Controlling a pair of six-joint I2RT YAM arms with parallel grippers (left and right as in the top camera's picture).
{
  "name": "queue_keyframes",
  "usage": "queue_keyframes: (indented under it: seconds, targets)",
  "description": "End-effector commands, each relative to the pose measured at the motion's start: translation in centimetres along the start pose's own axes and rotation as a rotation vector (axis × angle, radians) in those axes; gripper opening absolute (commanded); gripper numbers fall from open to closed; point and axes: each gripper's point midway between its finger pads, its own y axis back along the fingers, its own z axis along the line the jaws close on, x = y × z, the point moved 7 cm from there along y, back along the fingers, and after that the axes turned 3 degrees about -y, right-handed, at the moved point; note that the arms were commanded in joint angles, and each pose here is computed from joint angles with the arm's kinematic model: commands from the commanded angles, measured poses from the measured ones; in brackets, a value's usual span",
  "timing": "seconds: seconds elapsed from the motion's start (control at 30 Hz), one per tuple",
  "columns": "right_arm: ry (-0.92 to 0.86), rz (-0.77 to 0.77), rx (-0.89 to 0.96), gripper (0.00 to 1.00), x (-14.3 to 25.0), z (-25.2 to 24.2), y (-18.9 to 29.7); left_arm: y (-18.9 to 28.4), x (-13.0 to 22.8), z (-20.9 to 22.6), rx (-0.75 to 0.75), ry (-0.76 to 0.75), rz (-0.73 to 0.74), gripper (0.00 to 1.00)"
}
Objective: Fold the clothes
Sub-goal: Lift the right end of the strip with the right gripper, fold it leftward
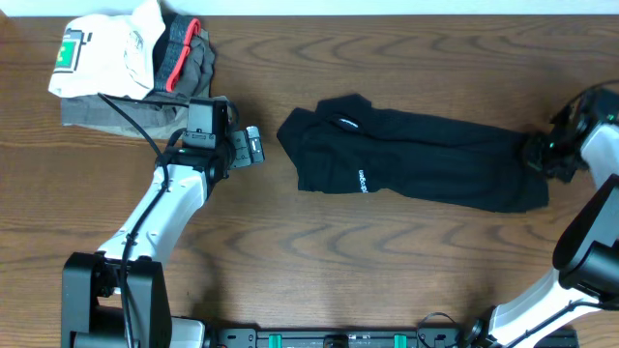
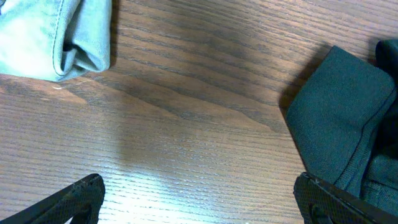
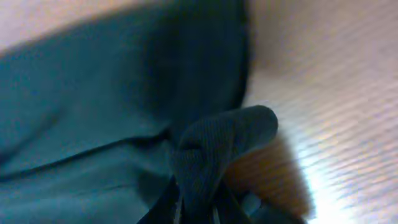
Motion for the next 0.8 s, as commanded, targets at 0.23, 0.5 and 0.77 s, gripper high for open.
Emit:
queue_keyframes:
  seconds: [0.23, 0.5, 0.77]
  targets:
    - [0.284, 0.004, -0.213, 0.08, 1.6, 9.6, 6.1, 0.6, -0.8, -0.2, 0.006, -0.001, -0.026, 0.98]
    - [0.429, 0.022, -0.245, 0.07, 4.3, 15.8, 5.5, 0.6, -0.8, -0.2, 0.005, -0.001, -0.026, 0.98]
    - [0.557, -0.007, -0.297, 0.08, 6.7, 21.1, 5.2, 0.6, -0.8, -0.2, 0.005, -0.002, -0.026, 0.98]
